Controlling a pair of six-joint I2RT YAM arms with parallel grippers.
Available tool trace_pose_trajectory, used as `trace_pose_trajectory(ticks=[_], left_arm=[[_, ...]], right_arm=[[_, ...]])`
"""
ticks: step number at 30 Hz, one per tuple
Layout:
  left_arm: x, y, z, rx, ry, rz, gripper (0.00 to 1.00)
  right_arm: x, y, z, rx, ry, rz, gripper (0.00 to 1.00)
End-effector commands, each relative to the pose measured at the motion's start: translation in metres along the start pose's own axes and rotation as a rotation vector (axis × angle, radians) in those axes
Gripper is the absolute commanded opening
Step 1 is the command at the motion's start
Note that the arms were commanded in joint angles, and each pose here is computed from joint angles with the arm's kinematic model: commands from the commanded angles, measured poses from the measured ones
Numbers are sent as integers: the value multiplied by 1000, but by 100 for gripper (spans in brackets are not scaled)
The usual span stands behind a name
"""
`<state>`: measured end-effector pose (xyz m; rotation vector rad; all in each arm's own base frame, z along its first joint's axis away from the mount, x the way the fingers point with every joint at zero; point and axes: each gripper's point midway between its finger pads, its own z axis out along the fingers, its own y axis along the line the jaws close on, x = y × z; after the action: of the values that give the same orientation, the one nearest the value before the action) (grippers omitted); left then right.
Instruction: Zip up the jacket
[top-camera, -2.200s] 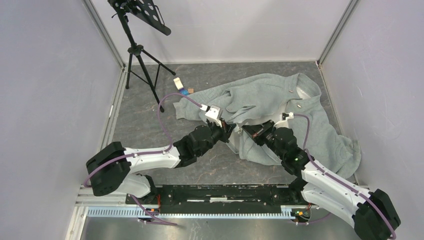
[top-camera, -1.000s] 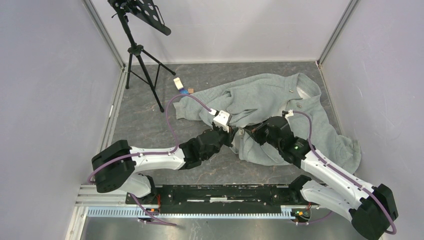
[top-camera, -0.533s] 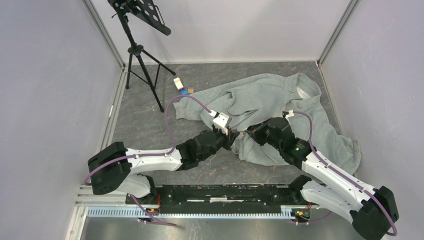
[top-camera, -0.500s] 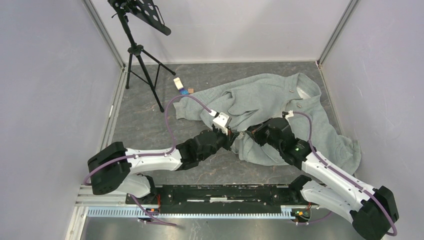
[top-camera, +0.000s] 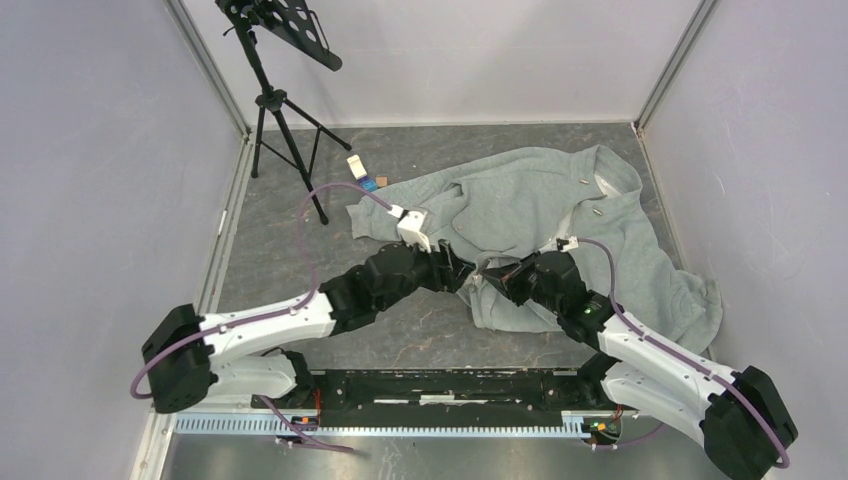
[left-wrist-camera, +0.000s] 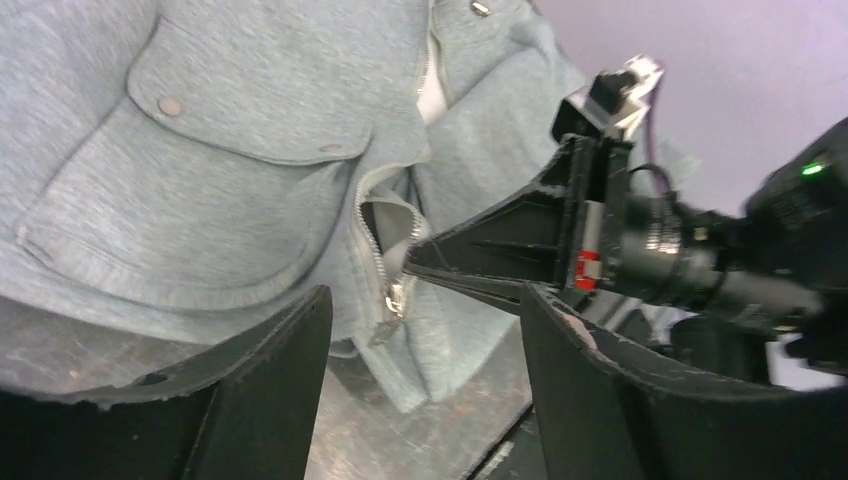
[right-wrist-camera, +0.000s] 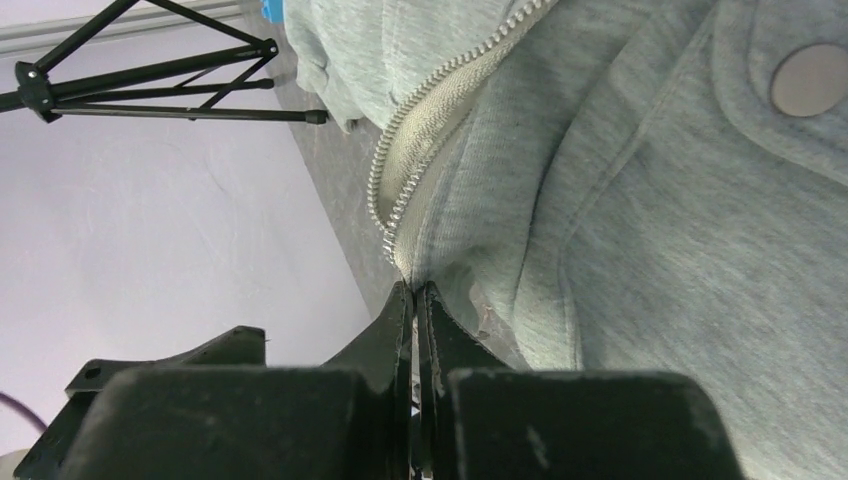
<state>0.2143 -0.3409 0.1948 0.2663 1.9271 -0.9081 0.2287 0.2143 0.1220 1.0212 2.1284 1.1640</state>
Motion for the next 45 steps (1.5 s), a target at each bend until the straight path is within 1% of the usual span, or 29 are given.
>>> trace_pose_trajectory(ticks=[1, 3, 5, 6, 8, 12, 14, 15, 17, 19, 22, 25, 33, 36, 45], left_arm=[[0, -3, -22, 32, 33, -238, 79], [11, -5, -28, 72, 78, -385, 82], [16, -10, -30, 136, 87, -558, 81], [19, -8, -30, 149, 86, -636, 78], [23, -9, -29, 175, 103, -748, 73], [33, 1, -20, 112, 114, -888, 70], [35, 17, -15, 49, 79, -991, 62], [38, 27, -14, 8, 64, -1026, 60], [41, 40, -13, -41, 34, -1088, 60], [40, 41, -11, -47, 22, -1128, 62], [40, 35, -5, -25, 40, -1199, 66], [41, 30, 2, 5, 56, -1247, 66], [53, 23, 21, 38, 109, -1299, 59], [56, 20, 28, 54, 119, -1295, 52], [61, 24, 38, 58, 88, -1267, 41]], right_arm=[[4, 18, 0, -87, 26, 27, 0], [5, 18, 1, -96, 30, 27, 0], [5, 15, 2, -94, 34, 24, 0], [6, 13, 3, -91, 35, 24, 0], [6, 8, 4, -85, 37, 23, 0], [11, 0, 5, -73, 66, 23, 0], [11, -3, 4, -69, 66, 24, 0], [10, -5, 5, -65, 63, 24, 0], [10, -5, 5, -64, 62, 23, 0], [10, -6, 5, -61, 60, 22, 0], [9, -5, 5, -62, 58, 23, 0], [9, -5, 6, -61, 58, 23, 0], [7, -3, 6, -58, 51, 25, 0], [7, -4, 6, -54, 50, 25, 0], [9, -3, 7, -54, 58, 25, 0]])
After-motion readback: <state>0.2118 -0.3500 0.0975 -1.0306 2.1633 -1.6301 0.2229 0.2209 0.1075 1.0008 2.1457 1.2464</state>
